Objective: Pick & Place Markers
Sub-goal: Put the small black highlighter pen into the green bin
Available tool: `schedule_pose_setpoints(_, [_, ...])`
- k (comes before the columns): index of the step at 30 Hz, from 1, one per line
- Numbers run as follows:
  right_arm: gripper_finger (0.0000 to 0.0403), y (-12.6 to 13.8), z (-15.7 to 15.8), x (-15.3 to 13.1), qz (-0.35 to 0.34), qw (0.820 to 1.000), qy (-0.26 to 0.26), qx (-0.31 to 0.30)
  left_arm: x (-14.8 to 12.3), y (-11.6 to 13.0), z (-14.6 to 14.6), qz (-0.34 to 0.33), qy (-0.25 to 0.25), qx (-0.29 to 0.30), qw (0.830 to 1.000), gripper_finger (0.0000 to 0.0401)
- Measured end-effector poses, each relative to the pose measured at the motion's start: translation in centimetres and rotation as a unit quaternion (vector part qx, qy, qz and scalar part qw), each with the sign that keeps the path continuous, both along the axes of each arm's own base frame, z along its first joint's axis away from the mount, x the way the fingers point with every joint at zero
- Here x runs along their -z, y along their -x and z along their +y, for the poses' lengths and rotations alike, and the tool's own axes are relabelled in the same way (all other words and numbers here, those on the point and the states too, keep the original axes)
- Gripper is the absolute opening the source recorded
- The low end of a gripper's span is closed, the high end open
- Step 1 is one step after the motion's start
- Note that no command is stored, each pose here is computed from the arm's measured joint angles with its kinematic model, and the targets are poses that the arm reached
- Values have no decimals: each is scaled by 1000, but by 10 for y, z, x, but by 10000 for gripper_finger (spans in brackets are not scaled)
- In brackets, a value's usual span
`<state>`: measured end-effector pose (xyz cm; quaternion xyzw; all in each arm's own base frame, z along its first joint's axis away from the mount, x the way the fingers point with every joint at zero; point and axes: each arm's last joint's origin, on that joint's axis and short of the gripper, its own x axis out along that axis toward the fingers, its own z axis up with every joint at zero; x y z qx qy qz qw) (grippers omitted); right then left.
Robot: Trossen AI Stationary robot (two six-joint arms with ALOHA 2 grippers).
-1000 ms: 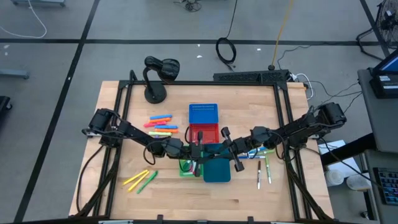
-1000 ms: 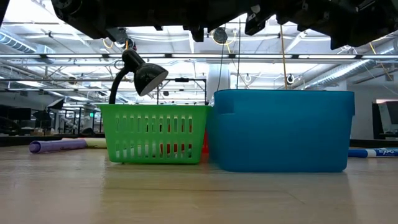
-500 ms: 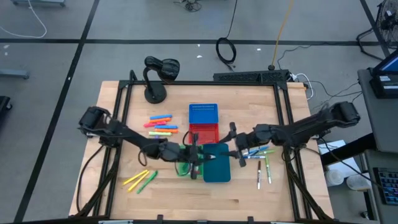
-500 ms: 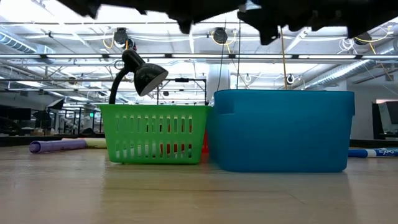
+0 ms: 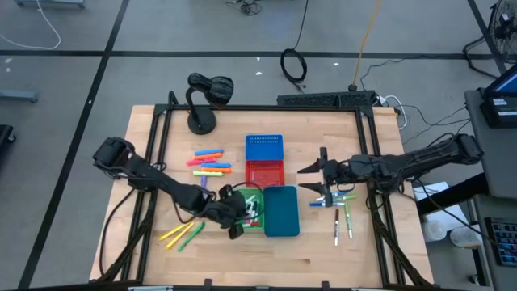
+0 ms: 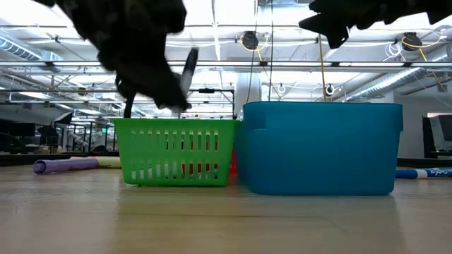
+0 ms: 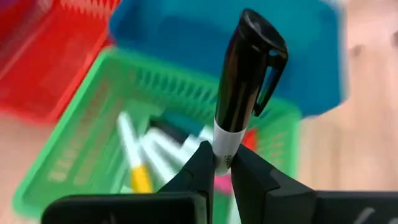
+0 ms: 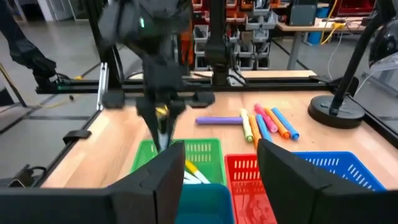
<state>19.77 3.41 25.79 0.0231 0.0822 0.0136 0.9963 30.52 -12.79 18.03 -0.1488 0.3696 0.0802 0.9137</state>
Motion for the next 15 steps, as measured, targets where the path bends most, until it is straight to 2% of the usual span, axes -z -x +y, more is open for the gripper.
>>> schedule_pose_setpoints(6, [178,2,0,-1,-3,1000,3,-1,19,-9,9,39,59,-17,997,39])
schedule_pose_setpoints(15, [179,2,0,1,4,1000,5,-1,20,-10,11,52,67,14,996,150])
